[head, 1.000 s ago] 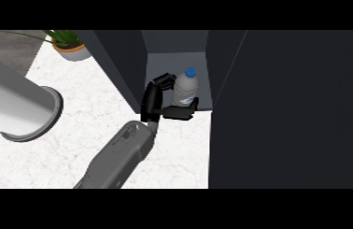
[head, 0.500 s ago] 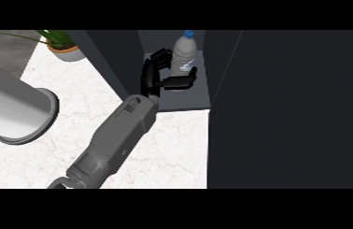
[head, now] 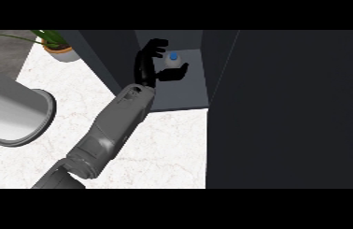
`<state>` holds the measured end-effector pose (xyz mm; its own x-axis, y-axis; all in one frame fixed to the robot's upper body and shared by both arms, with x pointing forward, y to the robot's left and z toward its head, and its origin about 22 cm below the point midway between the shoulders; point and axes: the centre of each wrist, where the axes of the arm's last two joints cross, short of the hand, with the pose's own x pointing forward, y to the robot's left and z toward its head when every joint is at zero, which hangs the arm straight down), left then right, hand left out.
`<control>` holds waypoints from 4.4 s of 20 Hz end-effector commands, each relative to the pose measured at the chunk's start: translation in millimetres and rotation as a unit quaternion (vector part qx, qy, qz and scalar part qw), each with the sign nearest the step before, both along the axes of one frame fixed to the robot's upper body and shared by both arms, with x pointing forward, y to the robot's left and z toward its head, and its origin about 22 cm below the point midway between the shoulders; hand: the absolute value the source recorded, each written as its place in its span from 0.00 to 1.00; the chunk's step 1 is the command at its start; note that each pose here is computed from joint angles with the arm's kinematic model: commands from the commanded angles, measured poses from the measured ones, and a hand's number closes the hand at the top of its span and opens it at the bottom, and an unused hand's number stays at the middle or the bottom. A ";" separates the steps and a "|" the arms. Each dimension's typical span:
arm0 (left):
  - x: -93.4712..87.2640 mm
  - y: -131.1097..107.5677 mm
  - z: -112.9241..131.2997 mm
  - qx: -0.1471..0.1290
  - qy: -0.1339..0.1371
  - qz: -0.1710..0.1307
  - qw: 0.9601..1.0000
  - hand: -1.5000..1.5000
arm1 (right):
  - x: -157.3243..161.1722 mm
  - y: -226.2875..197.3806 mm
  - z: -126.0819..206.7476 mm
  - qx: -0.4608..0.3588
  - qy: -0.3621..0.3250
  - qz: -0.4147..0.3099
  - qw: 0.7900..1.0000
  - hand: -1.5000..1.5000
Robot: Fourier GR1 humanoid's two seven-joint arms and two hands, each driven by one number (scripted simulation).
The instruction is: Pick up the bottled water, place it into the cabinet and close the cabinet
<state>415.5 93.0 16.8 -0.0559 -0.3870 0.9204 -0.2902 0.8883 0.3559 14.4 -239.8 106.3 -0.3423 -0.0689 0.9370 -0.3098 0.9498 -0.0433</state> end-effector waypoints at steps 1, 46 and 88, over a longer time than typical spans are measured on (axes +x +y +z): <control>6.9 2.3 5.1 0.036 0.002 0.030 0.999 0.00 | 3.2 0.2 19.1 0.035 -0.009 0.008 0.999 0.00; -189.9 5.3 -46.2 -0.364 -0.049 -0.268 0.891 0.00 | -3.0 22.7 38.5 0.013 -0.009 -0.016 1.000 0.00; -303.8 245.7 -9.8 -0.322 -0.090 -0.314 0.888 0.00 | 66.9 59.4 36.4 -0.158 -0.021 0.327 0.931 1.00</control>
